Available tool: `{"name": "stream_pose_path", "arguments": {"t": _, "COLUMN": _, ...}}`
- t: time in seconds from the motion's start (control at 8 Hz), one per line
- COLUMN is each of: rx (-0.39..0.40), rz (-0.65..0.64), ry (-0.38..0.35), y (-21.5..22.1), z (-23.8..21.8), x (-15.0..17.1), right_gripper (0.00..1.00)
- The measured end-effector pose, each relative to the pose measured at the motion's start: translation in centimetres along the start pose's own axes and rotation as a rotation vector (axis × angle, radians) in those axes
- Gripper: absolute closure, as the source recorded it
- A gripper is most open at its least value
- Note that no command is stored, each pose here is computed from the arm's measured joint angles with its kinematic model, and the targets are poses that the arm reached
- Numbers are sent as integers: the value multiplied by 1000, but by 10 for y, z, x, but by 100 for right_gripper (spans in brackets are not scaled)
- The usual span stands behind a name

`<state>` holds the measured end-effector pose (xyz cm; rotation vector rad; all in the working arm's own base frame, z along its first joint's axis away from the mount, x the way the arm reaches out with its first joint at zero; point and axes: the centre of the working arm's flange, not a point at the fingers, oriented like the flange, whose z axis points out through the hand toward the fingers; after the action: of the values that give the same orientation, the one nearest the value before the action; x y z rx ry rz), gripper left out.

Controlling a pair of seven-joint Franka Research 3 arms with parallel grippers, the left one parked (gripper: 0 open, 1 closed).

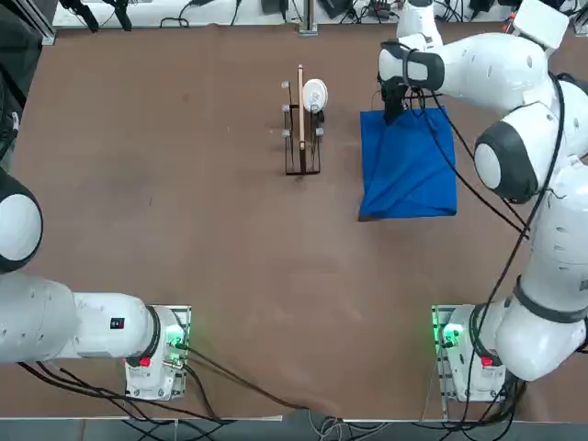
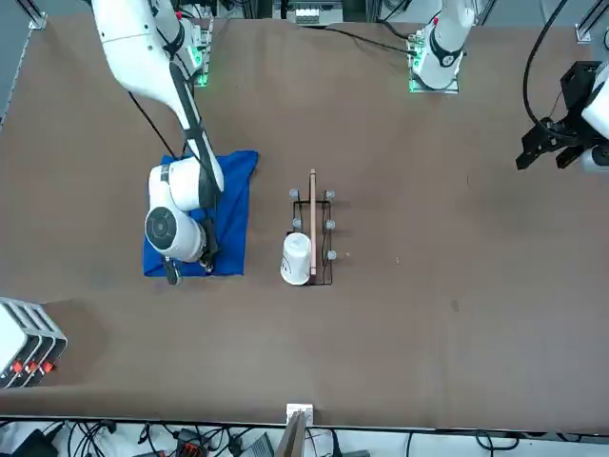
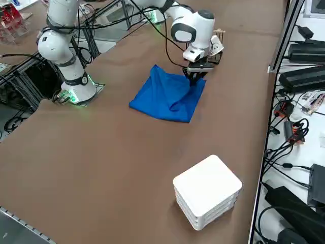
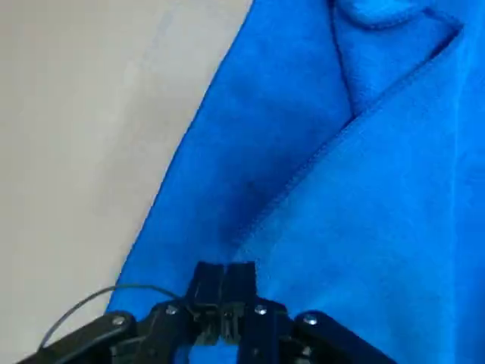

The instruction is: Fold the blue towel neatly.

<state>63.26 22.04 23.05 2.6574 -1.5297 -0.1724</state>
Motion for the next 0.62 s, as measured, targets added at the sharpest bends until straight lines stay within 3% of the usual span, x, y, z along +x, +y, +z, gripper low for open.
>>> {"name": "stream_pose_path", "arguments": {"t": 0.62, "rx": 79, "rz": -115, "ry": 16, "y": -19, "z": -47, "x": -21, "right_gripper": 98}}
